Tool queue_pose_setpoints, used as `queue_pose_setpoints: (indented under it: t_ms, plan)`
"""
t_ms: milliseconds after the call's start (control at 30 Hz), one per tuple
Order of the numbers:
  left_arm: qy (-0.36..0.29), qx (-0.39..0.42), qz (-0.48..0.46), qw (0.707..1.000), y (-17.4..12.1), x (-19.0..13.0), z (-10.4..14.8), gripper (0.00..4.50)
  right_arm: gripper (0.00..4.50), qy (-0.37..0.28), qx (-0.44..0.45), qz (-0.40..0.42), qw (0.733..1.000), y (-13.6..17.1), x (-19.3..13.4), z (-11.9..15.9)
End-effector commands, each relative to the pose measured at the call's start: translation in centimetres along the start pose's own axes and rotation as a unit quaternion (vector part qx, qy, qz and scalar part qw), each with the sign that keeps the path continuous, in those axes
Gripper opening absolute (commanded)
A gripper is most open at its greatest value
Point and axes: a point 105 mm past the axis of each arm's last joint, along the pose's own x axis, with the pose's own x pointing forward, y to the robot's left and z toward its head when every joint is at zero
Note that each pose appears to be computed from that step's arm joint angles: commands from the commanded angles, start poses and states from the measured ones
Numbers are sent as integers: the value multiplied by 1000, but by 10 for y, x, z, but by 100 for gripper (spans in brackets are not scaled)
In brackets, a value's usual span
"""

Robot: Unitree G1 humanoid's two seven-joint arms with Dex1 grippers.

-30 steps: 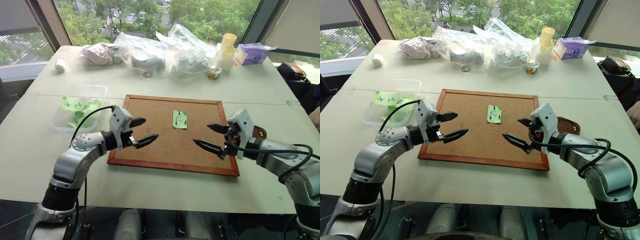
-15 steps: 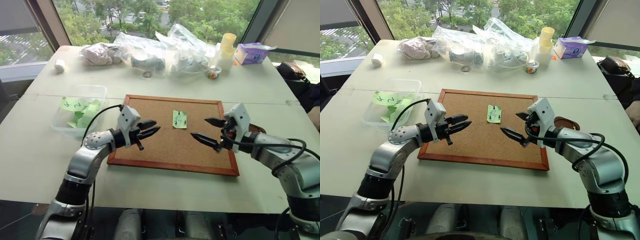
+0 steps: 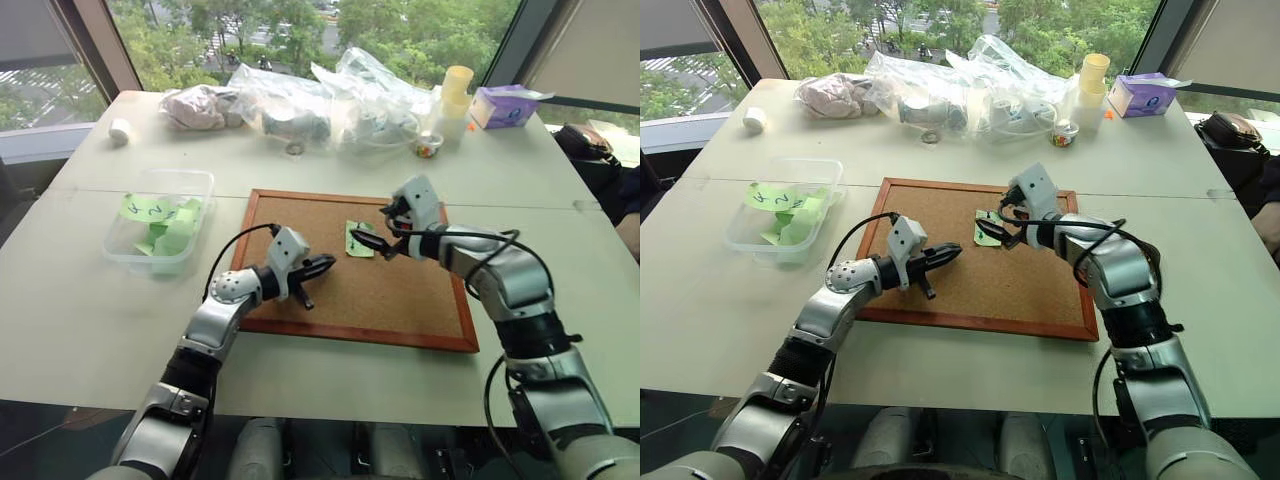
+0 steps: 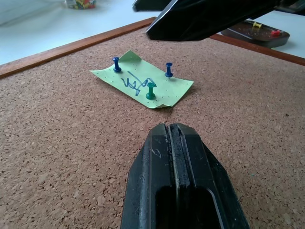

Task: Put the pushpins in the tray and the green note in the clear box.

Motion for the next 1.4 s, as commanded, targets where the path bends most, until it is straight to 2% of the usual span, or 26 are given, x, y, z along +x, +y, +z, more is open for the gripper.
queue_pose_setpoints:
  t_ms: [33, 100, 200, 800, 900, 967, 1000, 1200, 1400]
  plan:
    - [5, -2, 9, 1000, 0, -2, -6, 1, 424, -8, -15, -9, 1000, -3, 11, 7]
    - [7, -2, 12, 1000, -1, -4, -8, 0, 372, -3, -17, -8, 1000, -3, 17, 4]
    - [9, -3, 18, 1000, 0, -7, -10, 0, 228, 2, -18, -8, 1000, -4, 21, 2]
    - [12, -10, 34, 999, 0, -11, -14, 0, 228, 10, -21, -5, 1000, -6, 33, 0]
    - [13, -11, 36, 999, -1, -12, -15, 0, 147, 15, -23, -4, 1000, -5, 35, -3]
    - [14, -12, 37, 999, -1, -12, -16, 0, 42, 19, -29, -3, 999, -5, 35, -5]
    - [15, -12, 38, 999, -1, -12, -17, 0, 4, 19, -28, -2, 999, -4, 36, -6]
    - [31, -20, 49, 998, 1, -15, -26, 0, 4, 9, -31, 1, 999, -3, 35, 1]
    - [72, -38, 60, 995, 1, -15, -46, 0, 4, -41, -15, -34, 998, -16, 14, 31]
